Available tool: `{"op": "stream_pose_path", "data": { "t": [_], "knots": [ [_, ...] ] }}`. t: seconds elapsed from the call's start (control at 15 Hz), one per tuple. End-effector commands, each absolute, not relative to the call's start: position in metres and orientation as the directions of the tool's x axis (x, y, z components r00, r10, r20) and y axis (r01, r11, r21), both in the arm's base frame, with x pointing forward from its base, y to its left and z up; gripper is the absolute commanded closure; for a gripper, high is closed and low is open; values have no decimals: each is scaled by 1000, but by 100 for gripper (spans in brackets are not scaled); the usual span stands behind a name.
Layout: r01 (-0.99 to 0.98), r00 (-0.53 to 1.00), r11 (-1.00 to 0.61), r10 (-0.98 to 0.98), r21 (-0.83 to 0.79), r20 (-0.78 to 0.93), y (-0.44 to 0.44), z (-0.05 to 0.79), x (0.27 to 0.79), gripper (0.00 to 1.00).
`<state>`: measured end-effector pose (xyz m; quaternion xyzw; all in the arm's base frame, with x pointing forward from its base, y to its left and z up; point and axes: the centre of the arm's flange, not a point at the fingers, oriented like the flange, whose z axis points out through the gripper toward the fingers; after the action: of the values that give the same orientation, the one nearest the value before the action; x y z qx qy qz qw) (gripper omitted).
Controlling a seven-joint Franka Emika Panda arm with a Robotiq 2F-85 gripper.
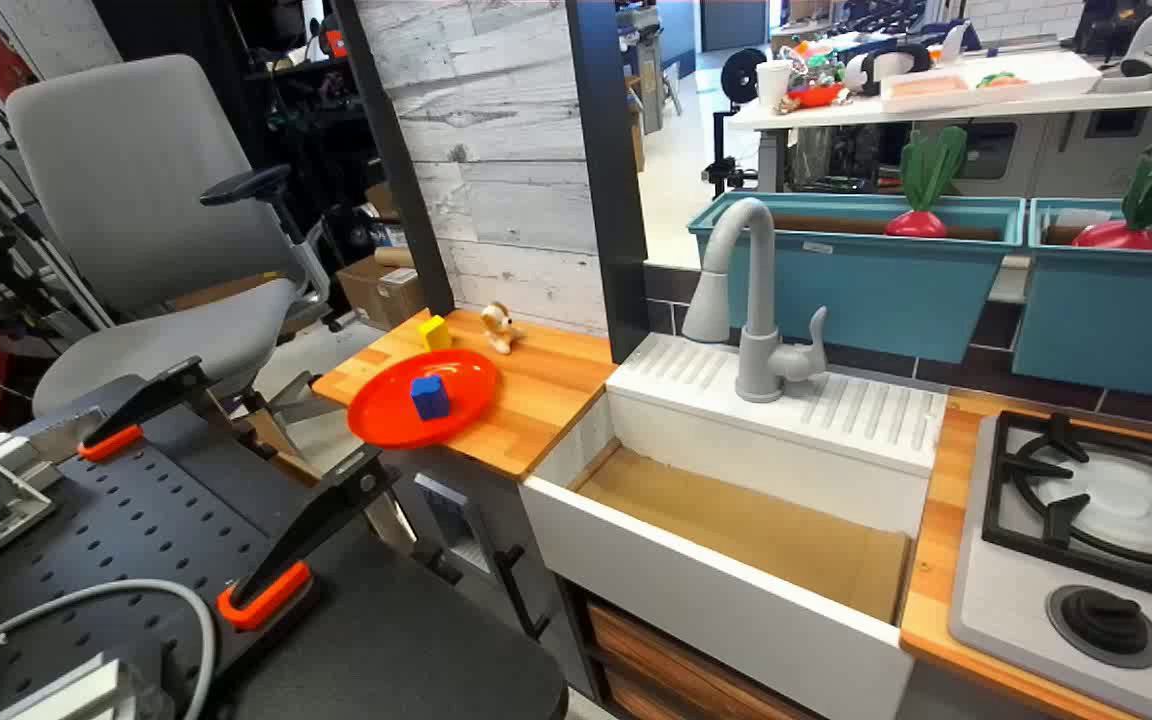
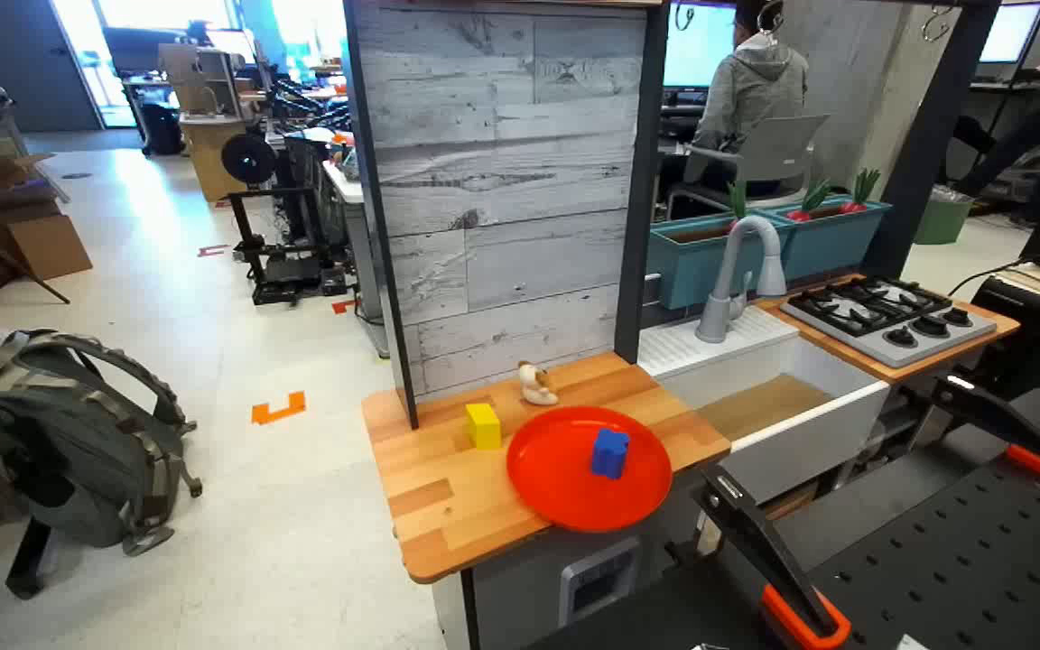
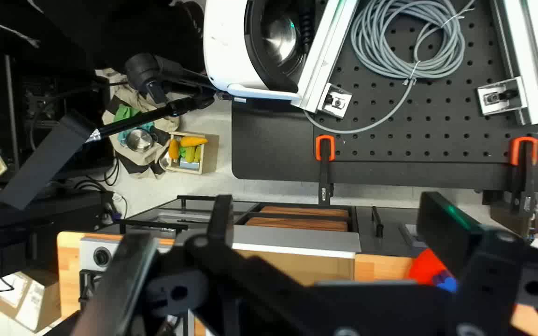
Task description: Remove the blue block from the plate and put it on the table
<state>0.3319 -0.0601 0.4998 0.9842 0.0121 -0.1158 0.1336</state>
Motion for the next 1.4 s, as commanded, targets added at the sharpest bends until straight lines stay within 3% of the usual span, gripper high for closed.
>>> {"op": "stream_pose_path", "data": {
  "t": [0.0, 0.87, 1.33],
  "knots": [
    [55, 973, -964, -7, 260, -230, -60, 500, 332, 0],
    [54, 973, -964, -7, 261, -230, -60, 500, 332, 0],
    [115, 982, -946, 63, 303, -178, 1, 398, 395, 0]
  ]
}}
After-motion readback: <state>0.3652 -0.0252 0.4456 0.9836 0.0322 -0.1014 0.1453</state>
